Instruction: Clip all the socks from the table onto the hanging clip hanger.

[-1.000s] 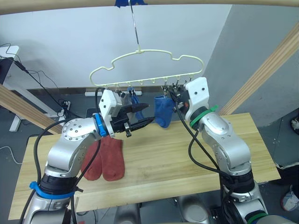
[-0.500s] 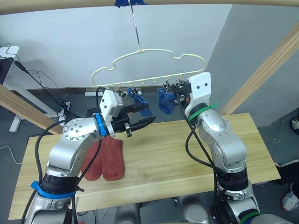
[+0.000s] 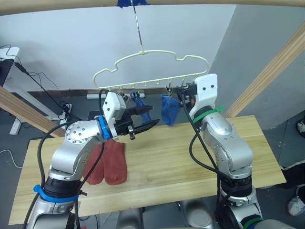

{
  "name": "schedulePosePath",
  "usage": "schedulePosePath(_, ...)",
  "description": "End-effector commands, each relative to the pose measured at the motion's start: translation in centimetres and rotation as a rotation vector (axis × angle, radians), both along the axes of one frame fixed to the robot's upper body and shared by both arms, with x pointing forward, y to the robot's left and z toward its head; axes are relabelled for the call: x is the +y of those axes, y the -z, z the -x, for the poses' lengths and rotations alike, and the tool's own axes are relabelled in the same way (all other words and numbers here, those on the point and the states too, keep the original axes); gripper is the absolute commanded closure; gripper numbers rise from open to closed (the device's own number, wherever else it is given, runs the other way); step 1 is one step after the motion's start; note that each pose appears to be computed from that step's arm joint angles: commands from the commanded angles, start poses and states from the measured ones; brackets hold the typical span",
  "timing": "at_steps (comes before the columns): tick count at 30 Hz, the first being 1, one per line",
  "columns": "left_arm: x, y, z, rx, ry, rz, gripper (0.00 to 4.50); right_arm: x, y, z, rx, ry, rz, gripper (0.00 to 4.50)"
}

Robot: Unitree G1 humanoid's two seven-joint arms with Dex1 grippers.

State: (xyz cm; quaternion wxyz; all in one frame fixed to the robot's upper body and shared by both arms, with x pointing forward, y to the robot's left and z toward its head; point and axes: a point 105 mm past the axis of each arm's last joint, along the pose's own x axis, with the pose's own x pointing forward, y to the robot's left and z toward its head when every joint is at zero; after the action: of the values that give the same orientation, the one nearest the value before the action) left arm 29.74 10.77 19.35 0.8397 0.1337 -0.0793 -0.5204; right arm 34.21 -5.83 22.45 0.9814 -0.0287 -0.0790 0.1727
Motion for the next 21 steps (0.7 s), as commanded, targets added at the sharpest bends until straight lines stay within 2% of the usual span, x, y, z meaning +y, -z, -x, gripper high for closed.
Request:
schedulePosePath(1,-0.36,-0.9,0.37,-0.046,0.017,0.005,2.01,-0.13,-1.44,0.65,-0.059,0.009,-0.024,1.54)
schedulePosePath(21,-0.58,-0.89,0.36,-0.045,0.03,0.001,2.01,0.41,-2.14,1.35,-0.012,0.05,-0.181,1.54)
